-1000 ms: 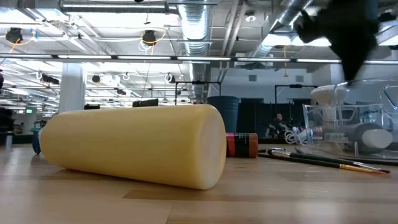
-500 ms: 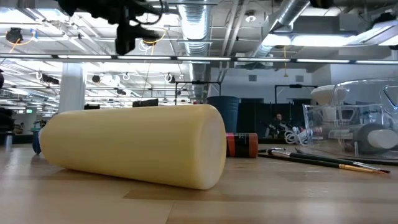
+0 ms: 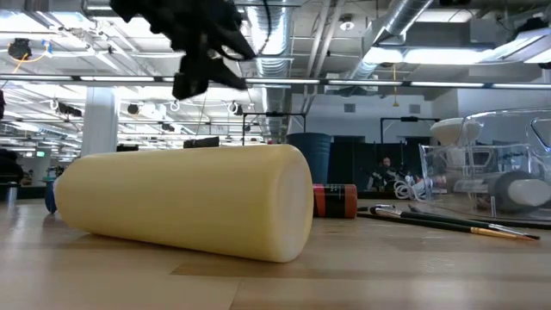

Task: Pick & Place Paint Supplies
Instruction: Put the large red paint bottle into the transparent bin

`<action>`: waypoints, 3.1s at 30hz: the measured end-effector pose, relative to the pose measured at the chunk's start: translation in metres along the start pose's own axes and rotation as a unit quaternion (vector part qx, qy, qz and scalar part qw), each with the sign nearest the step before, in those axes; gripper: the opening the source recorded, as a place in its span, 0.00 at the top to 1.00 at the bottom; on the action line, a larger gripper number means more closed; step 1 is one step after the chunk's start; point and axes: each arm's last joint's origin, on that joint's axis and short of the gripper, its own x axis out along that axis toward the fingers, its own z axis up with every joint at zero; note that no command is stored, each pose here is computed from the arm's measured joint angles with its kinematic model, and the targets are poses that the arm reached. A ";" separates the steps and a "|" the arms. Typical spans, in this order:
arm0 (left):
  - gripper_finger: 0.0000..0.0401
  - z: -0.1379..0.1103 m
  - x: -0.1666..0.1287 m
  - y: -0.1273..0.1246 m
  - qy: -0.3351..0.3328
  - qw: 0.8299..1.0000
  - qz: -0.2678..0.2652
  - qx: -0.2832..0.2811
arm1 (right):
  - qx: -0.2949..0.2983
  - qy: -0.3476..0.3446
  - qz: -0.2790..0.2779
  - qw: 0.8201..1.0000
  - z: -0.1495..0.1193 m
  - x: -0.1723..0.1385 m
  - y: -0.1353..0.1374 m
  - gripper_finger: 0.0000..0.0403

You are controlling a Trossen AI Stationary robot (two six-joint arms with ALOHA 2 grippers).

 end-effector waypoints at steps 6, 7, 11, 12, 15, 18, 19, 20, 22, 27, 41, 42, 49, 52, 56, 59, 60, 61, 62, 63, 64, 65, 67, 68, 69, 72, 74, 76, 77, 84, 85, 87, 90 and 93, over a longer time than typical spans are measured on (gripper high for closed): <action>0.63 0.008 0.031 0.005 0.041 0.994 0.106 0.005 | -0.025 0.037 -0.023 0.999 -0.011 -0.002 -0.003 0.63; 0.63 0.010 0.034 0.005 0.041 0.993 0.110 0.004 | -0.027 0.042 -0.029 0.998 -0.012 -0.002 -0.004 0.61; 0.63 0.014 0.049 0.005 0.042 0.991 0.127 0.000 | -0.032 0.056 -0.052 0.997 -0.015 -0.003 -0.008 0.56; 0.63 0.014 0.051 0.005 0.043 0.991 0.130 -0.005 | -0.032 0.058 -0.056 0.996 -0.015 -0.003 -0.009 0.55; 0.63 0.013 0.059 0.009 0.048 0.989 0.138 -0.011 | -0.035 0.064 -0.065 0.995 -0.016 -0.003 -0.011 0.52; 0.63 0.010 0.067 0.014 0.061 0.986 0.152 -0.013 | -0.037 0.066 -0.070 0.995 -0.016 -0.003 -0.012 0.50; 0.63 0.008 0.070 0.016 0.064 0.986 0.156 -0.014 | -0.038 0.067 -0.071 0.995 -0.017 -0.003 -0.012 0.50; 0.63 0.008 0.072 0.018 0.065 0.985 0.160 -0.014 | -0.039 0.066 -0.071 0.995 -0.017 -0.003 -0.012 0.50; 0.63 0.006 0.077 0.021 0.066 0.983 0.172 -0.013 | -0.042 0.067 -0.072 0.994 -0.017 -0.003 -0.012 0.49; 0.63 0.001 0.088 0.028 0.075 0.979 0.190 -0.012 | -0.046 0.067 -0.071 0.994 -0.017 -0.003 -0.012 0.49; 0.41 -0.005 0.101 0.039 0.089 0.974 0.206 -0.014 | -0.046 0.067 -0.071 0.994 -0.017 -0.003 -0.012 0.50; 0.38 -0.005 0.101 0.038 0.086 0.975 0.204 -0.013 | -0.046 0.067 -0.072 0.994 -0.017 -0.003 -0.013 0.50; 0.32 -0.009 0.110 0.044 0.095 0.973 0.212 -0.007 | -0.048 0.061 -0.077 0.994 -0.016 -0.003 -0.013 0.50; 0.35 -0.011 0.114 0.046 0.100 0.972 0.214 -0.007 | -0.048 0.062 -0.078 0.994 -0.016 -0.003 -0.013 0.50; 0.40 -0.010 0.115 0.045 0.098 0.972 0.212 -0.009 | -0.049 0.062 -0.079 0.994 -0.016 -0.003 -0.013 0.50; 0.47 -0.010 0.115 0.045 0.094 0.973 0.209 -0.010 | -0.048 0.062 -0.079 0.994 -0.016 -0.003 -0.013 0.50; 0.50 -0.009 0.115 0.045 0.093 0.974 0.208 -0.011 | -0.048 0.062 -0.079 0.994 -0.016 -0.003 -0.013 0.50; 0.53 -0.009 0.115 0.045 0.092 0.974 0.207 -0.014 | -0.048 0.062 -0.079 0.994 -0.016 -0.003 -0.013 0.50; 0.56 -0.009 0.115 0.045 0.090 0.975 0.204 -0.018 | -0.048 0.062 -0.079 0.994 -0.016 -0.003 -0.013 0.50; 0.59 -0.008 0.116 0.044 0.089 0.975 0.200 -0.023 | -0.048 0.062 -0.079 0.994 -0.016 -0.003 -0.013 0.50; 0.62 -0.008 0.116 0.043 0.089 0.976 0.197 -0.027 | -0.048 0.062 -0.080 0.994 -0.017 -0.004 -0.014 0.50; 0.64 -0.009 0.115 0.042 0.090 0.977 0.191 -0.029 | -0.048 0.062 -0.080 0.994 -0.017 -0.004 -0.014 0.50; 0.66 -0.010 0.112 0.038 0.090 0.978 0.186 -0.033 | -0.047 0.062 -0.080 0.994 -0.017 -0.004 -0.014 0.50; 0.66 -0.010 0.109 0.034 0.086 0.979 0.182 -0.035 | -0.047 0.062 -0.080 0.994 -0.017 -0.004 -0.014 0.50; 0.66 -0.008 0.104 0.029 0.080 0.981 0.175 -0.037 | -0.047 0.062 -0.080 0.994 -0.017 -0.004 -0.014 0.50; 0.66 0.001 0.085 0.012 0.038 0.987 0.151 -0.037 | -0.047 0.060 -0.075 0.994 -0.016 -0.003 -0.013 0.50; 0.66 0.008 0.068 0.001 0.003 0.989 0.142 -0.039 | -0.047 0.057 -0.069 0.995 -0.016 -0.003 -0.011 0.50; 0.66 0.017 0.049 -0.009 -0.040 0.990 0.127 -0.044 | -0.050 0.049 -0.057 0.996 -0.015 -0.003 -0.009 0.50; 0.66 0.022 0.038 -0.015 -0.066 0.990 0.112 -0.046 | -0.053 0.042 -0.044 0.997 -0.013 -0.002 -0.006 0.50; 0.66 0.061 -0.035 -0.060 -0.275 0.959 -0.059 -0.038 | -0.068 -0.047 0.105 0.991 0.000 -0.005 0.025 0.50; 0.66 0.065 -0.046 -0.066 -0.304 0.948 -0.086 -0.037 | -0.067 -0.066 0.133 0.987 0.004 -0.007 0.030 0.50; 0.66 0.072 -0.065 -0.074 -0.347 0.928 -0.132 -0.035 | -0.061 -0.107 0.190 0.974 0.010 -0.012 0.041 0.50; 0.66 0.078 -0.086 -0.083 -0.394 0.899 -0.188 -0.032 | -0.046 -0.179 0.272 0.944 0.024 -0.022 0.056 0.50; 0.66 0.081 -0.104 -0.089 -0.423 0.875 -0.233 -0.032 | -0.028 -0.232 0.316 0.919 0.037 -0.025 0.064 0.50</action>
